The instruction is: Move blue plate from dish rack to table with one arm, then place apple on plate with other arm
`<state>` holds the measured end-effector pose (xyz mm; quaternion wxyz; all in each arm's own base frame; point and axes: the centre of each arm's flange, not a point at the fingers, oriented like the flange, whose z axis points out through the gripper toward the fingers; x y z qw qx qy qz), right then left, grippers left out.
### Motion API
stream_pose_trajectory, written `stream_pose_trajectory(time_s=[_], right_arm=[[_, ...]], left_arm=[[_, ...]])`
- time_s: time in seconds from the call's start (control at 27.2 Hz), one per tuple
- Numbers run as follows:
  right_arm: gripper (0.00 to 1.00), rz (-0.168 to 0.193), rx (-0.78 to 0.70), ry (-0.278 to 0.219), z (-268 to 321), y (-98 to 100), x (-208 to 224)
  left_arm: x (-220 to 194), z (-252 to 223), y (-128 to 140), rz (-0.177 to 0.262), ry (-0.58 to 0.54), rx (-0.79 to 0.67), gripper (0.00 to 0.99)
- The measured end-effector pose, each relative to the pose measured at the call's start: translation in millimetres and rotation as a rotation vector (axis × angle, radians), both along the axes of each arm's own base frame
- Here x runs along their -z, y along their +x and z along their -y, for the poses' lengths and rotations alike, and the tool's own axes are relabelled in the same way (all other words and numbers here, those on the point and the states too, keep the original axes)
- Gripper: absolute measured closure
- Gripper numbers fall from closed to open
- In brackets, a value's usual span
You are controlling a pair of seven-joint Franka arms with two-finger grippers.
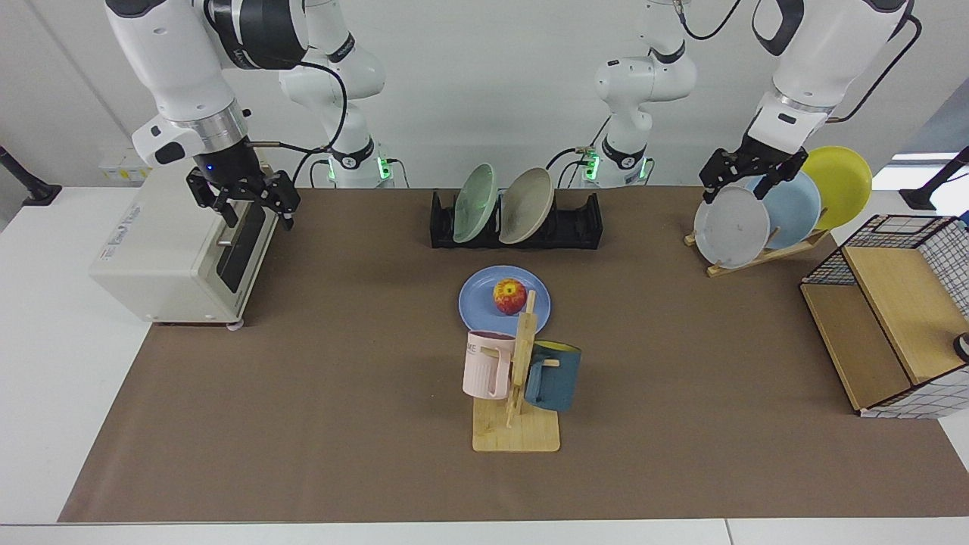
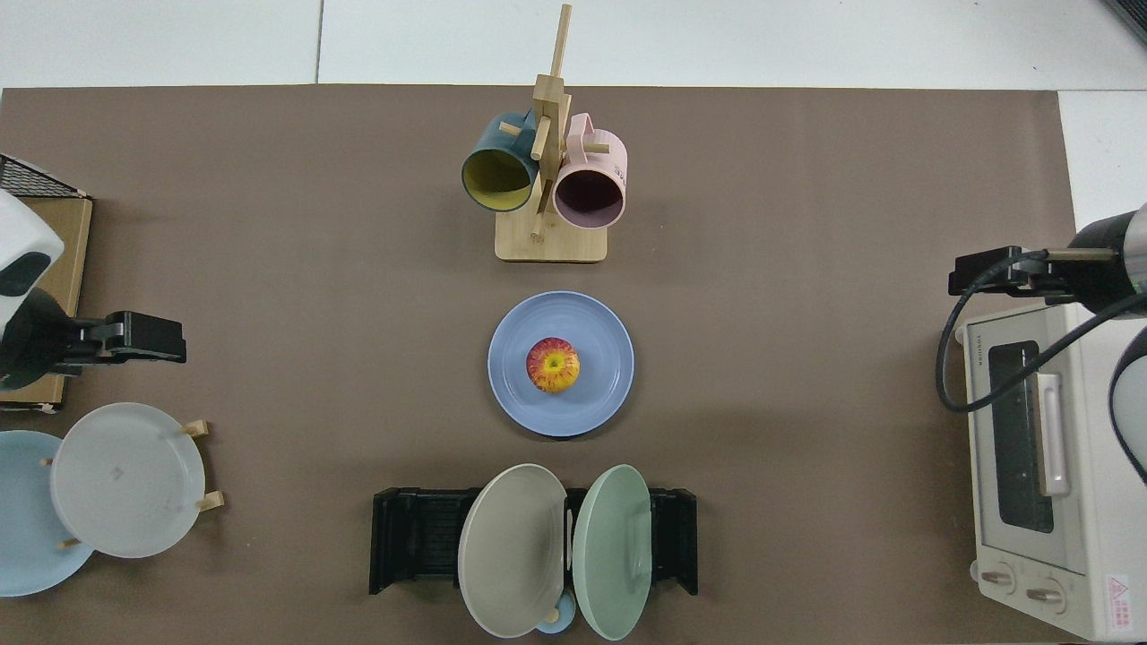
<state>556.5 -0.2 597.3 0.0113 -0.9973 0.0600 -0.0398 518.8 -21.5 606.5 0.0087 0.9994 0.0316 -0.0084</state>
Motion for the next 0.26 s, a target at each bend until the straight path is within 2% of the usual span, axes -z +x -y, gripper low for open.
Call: stream_pose_trajectory(time_s=[0.11, 0.26], right_arm=[[0.0, -0.017, 0.0, 0.0, 0.4, -2.0, -0.9], [0.0, -0.021, 0.003, 0.0, 1.9, -2.5, -1.4]], left_arm=[[0.1, 0.0, 0.0, 0.0, 0.0, 0.0, 0.0], [0.3, 0.0, 0.1, -0.001, 0.0, 0.0, 0.0]])
